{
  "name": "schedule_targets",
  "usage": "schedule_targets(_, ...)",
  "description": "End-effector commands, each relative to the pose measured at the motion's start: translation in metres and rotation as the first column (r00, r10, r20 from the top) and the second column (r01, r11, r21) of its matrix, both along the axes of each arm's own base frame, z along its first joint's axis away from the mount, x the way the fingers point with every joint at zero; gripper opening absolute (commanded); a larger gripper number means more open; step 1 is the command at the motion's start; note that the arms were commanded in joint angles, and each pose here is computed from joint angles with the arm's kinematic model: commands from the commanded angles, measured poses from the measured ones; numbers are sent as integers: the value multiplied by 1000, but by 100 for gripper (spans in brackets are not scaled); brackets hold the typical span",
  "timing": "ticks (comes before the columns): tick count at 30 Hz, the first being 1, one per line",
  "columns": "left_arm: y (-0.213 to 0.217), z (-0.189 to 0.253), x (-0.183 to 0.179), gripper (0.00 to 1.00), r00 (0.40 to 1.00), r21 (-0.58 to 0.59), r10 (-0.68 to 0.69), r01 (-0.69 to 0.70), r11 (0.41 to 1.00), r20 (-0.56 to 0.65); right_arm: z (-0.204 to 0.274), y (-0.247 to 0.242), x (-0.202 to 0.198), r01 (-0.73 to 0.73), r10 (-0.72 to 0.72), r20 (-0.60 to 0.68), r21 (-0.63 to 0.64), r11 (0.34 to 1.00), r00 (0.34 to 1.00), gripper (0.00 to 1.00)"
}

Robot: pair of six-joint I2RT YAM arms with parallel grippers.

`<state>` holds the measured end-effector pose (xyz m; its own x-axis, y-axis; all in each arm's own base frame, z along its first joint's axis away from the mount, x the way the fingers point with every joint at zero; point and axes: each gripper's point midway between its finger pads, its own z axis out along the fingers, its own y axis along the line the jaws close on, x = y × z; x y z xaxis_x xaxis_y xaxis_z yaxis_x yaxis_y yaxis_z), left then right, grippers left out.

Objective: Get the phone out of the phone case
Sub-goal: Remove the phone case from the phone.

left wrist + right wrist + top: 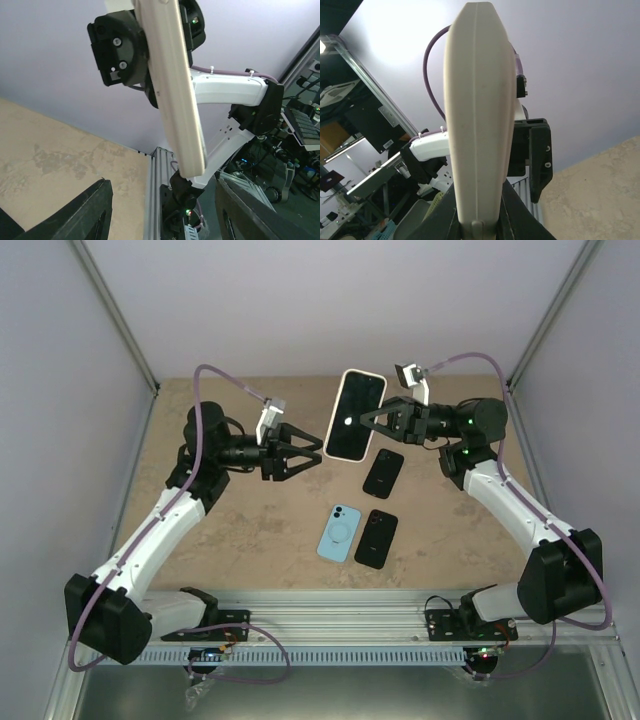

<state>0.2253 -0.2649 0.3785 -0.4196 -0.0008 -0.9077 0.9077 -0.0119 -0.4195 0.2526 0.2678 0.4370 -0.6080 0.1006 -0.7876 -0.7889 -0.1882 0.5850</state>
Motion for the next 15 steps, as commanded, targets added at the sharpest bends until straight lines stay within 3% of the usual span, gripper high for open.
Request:
schedule_targets(1,3,20,-12,59,998,-51,-35,38,998,50,15,-4,-5,32,-34,66,40,999,997,1)
schedule_targets(15,1,18,13,57,995,-19,86,-85,996,43,14,-3,-2,39,-42,58,41,998,997,0)
